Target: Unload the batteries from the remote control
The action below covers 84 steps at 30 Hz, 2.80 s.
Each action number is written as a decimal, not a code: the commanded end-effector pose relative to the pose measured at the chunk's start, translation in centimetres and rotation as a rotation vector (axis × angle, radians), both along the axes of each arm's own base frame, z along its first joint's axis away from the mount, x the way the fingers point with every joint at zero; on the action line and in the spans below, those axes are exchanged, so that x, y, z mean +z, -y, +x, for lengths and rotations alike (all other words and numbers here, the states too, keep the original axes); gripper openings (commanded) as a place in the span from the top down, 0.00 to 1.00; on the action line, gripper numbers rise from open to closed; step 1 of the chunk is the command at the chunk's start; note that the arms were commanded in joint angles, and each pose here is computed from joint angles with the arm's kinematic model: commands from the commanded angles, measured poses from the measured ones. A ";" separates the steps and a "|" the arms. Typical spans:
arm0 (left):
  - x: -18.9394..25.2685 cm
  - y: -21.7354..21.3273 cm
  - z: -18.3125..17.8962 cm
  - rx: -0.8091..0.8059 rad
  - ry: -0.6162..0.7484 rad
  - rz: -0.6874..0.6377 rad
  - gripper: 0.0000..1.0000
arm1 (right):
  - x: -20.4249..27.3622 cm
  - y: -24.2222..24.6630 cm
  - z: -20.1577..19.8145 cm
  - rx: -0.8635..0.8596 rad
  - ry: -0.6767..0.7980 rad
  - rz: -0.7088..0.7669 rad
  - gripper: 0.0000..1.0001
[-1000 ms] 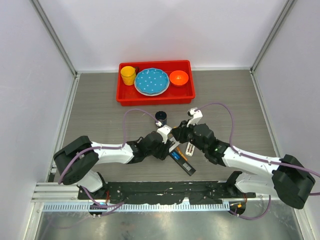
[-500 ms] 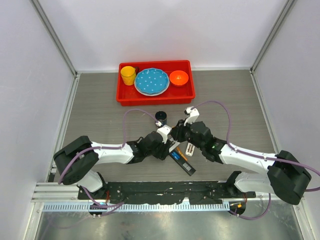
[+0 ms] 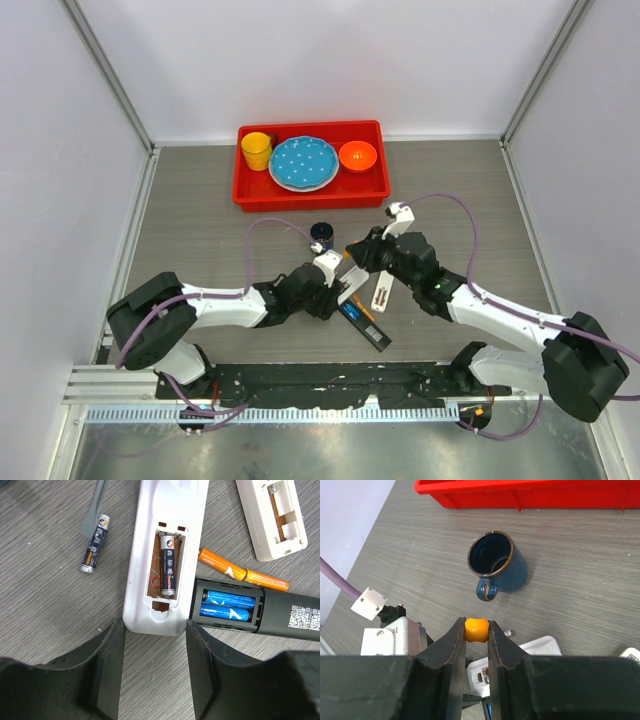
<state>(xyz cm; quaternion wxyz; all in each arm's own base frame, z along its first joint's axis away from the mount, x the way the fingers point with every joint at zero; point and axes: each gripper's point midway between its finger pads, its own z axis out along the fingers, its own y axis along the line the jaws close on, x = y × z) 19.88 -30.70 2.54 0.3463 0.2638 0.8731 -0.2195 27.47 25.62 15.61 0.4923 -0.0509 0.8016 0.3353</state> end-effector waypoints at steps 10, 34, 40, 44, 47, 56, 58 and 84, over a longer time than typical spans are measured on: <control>-0.9 -4.0 0.3 0.189 -0.007 0.085 1.00 | 3.0 3.5 0.4 -0.086 0.060 0.012 0.99; -0.6 -1.9 -1.1 0.250 -0.098 -0.037 0.41 | 2.6 3.0 -0.1 -0.052 0.047 0.022 0.99; -0.5 0.1 -1.8 0.159 -0.117 -0.057 0.37 | 2.5 3.0 -0.2 -0.048 0.044 0.021 0.99; -0.2 0.3 -1.9 0.158 -0.106 -0.074 0.35 | 2.8 2.9 -0.2 -0.044 0.048 0.028 0.99; 0.3 -0.2 -1.6 0.174 -0.089 -0.079 0.33 | 2.9 2.6 -0.3 -0.026 0.052 0.036 0.99; 4.0 -1.8 -0.3 0.246 -0.117 -0.238 0.34 | 2.2 0.7 -0.4 0.058 0.033 0.060 0.99; 4.6 -2.0 -0.3 0.244 -0.157 -0.295 0.35 | 2.0 0.4 -0.3 0.066 0.027 0.063 0.99; 0.7 -4.0 2.4 0.370 -0.496 -0.687 0.92 | 0.4 -1.4 0.1 0.138 -0.029 0.030 0.99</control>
